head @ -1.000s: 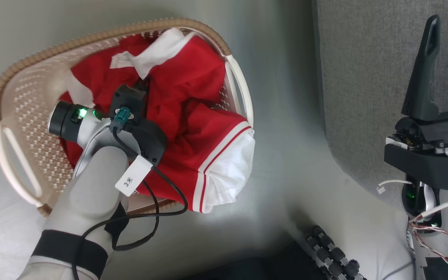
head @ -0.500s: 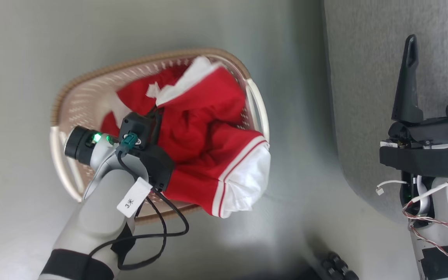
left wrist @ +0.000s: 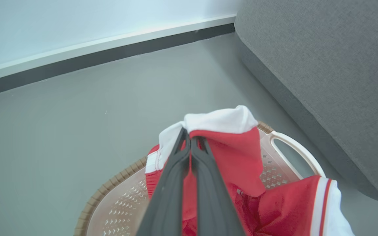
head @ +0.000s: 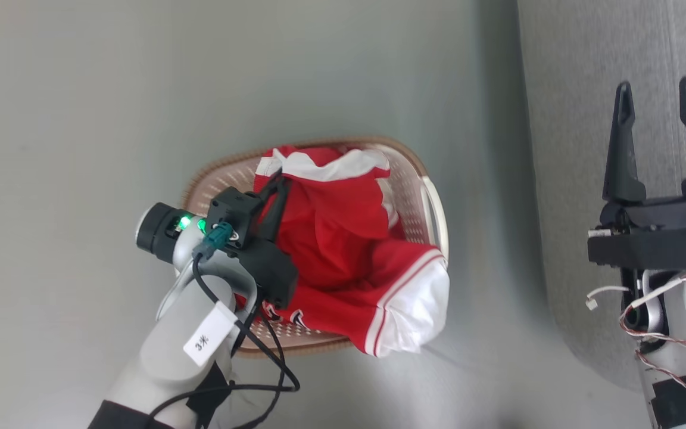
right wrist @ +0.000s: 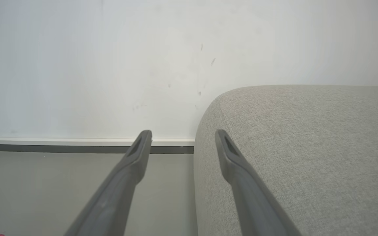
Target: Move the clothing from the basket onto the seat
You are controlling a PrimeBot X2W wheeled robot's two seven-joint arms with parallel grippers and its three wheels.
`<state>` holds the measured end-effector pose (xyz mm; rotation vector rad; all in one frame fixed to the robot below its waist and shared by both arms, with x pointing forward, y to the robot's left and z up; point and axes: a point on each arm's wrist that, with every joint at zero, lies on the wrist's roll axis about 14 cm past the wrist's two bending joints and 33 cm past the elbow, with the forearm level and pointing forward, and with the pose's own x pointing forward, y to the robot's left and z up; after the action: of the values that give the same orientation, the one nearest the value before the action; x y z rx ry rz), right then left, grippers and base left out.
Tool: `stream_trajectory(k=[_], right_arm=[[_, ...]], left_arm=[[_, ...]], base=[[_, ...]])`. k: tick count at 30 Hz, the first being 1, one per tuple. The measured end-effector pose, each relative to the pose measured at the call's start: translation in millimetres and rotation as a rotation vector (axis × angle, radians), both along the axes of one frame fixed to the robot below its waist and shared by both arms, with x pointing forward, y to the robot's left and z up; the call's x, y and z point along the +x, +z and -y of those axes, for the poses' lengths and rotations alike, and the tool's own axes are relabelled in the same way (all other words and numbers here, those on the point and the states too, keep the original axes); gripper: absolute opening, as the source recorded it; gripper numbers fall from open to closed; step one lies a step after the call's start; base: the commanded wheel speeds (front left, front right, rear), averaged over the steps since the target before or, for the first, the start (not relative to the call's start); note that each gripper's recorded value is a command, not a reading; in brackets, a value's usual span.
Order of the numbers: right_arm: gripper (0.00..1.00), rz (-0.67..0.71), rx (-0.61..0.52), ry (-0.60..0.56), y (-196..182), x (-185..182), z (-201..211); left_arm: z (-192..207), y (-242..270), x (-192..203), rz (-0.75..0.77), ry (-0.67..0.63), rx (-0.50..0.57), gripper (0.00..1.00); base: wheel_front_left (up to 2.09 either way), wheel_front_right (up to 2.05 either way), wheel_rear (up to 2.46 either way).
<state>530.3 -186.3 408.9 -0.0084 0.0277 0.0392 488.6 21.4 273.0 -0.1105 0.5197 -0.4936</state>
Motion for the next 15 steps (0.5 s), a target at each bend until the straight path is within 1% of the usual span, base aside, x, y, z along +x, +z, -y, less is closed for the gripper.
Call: stream_trajectory(k=[3, 4, 8, 11, 15], right_arm=[[1.0, 0.013, 0.002, 0.011, 9.8, -2.1, -3.9], [1.0, 0.026, 0.01, 0.026, 17.5, -2.7, -9.3], [1.0, 0.047, 0.026, 0.056, 31.7, -5.9, -21.5], [1.0, 0.05, 0.033, 0.071, 36.4, -9.4, -27.3], [1.0, 0.052, 0.045, 0.095, 44.8, -17.5, -38.6]], left_arm=[[-4.0, 23.8, 1.8, 0.049, 0.008, -0.008, 0.0], [-7.0, 40.4, 3.6, 0.08, 0.018, -0.021, 0.0], [-18.5, 68.9, 3.3, 0.132, 0.051, -0.026, 0.0], [-24.3, 83.2, 3.1, 0.161, 0.066, -0.026, 0.0], [-36.7, 115.4, 4.3, 0.233, 0.099, -0.026, 0.0]], base=[[0.0, 0.0, 0.0], [0.0, 0.0, 0.0], [0.0, 0.0, 0.0], [0.0, 0.0, 0.0], [0.0, 0.0, 0.0]])
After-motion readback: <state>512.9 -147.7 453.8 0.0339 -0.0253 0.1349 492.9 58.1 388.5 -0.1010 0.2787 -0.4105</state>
